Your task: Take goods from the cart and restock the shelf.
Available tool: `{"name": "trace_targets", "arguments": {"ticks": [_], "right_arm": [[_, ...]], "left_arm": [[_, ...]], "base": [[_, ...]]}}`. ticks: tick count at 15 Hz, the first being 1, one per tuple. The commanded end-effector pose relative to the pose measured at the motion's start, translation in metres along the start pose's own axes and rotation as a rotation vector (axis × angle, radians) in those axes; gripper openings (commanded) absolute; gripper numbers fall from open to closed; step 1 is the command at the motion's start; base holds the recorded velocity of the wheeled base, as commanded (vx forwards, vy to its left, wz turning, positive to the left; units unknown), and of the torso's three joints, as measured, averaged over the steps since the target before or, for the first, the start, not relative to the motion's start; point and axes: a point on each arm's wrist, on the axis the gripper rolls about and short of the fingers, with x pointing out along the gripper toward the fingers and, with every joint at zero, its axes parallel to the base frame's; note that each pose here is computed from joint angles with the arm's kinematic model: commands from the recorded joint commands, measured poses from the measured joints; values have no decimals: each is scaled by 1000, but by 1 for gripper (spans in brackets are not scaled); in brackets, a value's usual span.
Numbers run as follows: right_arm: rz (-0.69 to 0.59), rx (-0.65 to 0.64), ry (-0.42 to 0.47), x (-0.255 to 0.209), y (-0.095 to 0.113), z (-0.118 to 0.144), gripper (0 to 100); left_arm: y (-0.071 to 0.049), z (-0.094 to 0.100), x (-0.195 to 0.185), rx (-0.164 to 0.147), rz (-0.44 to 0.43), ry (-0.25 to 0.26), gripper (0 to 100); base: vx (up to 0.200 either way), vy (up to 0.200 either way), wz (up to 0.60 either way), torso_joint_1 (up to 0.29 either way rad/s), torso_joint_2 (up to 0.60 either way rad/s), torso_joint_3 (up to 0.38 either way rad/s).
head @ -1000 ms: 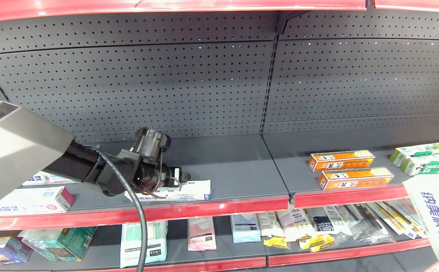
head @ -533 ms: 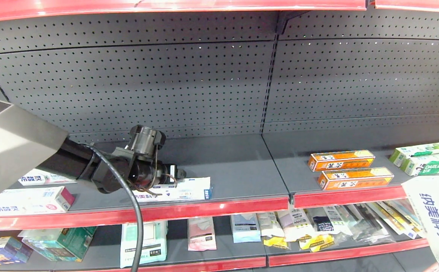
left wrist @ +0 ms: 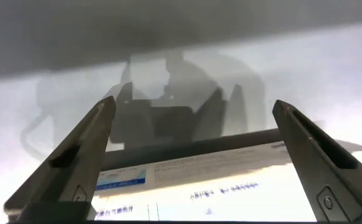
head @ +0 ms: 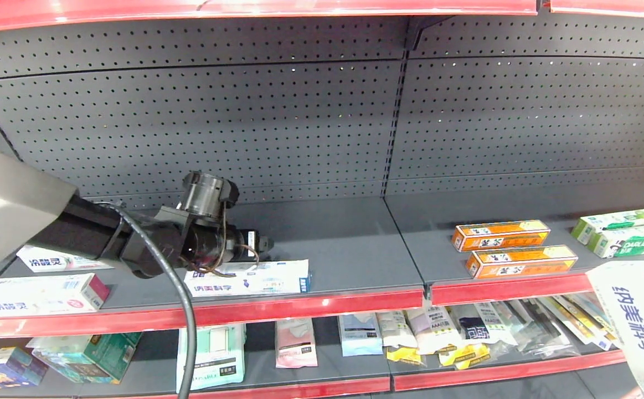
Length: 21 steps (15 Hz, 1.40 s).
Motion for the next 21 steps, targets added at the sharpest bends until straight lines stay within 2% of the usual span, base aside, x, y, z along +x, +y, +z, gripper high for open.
{"name": "trace_targets", "arguments": {"ticks": [1, 3, 5, 7, 8, 9, 10, 12, 15, 16, 17, 20, 21], "right_arm": [[3, 1, 11, 1, 0, 1, 0], [6, 5, 24, 3, -1, 2, 0], [4, 8, 47, 6, -2, 4, 0], [21, 13, 78, 11, -7, 16, 0], [25, 13, 86, 13, -9, 20, 0], [30, 14, 120, 19, -11, 23, 0], [34, -5, 130, 21, -12, 24, 0], [41, -54, 131, 23, -13, 28, 0], [39, -78, 114, 24, -17, 39, 0], [39, -78, 114, 24, -17, 39, 0], [41, -98, 105, 24, -18, 41, 0], [66, -124, 93, 23, -16, 41, 0], [71, -127, 92, 23, -16, 41, 0]], "left_arm": [[2, 6, -27, -8, -9, -45, 100], [7, 2, -53, -14, -2, -66, 100], [24, -7, -90, -31, 35, -102, 100], [47, -27, -139, -61, 68, -151, 100], [51, -34, -152, -64, 70, -167, 100], [59, -52, -179, -67, 76, -204, 100], [62, -64, -196, -67, 69, -230, 100], [67, -94, -239, -25, 25, -258, 100], [77, -145, -296, 66, 0, -286, 100], [77, -145, -296, 66, 0, -286, 100], [83, -182, -319, 123, -40, -308, 100], [92, -216, -333, 238, -94, -336, 100], [94, -220, -334, 248, -99, -348, 100]], "base": [[0, 0, 0, 0, 0, 0], [0, 0, 0, 0, 0, 0], [0, 0, 0, 0, 0, 0], [0, 0, 0, 0, 0, 0], [0, 0, 0, 0, 0, 0], [0, 0, 0, 0, 0, 0], [0, 0, 0, 0, 0, 0], [0, 0, 0, 0, 0, 0], [0, 0, 0, 0, 0, 0], [0, 0, 0, 0, 0, 0], [0, 0, 0, 0, 0, 0], [0, 0, 0, 0, 0, 0], [0, 0, 600, -2, 2, -2]]}}
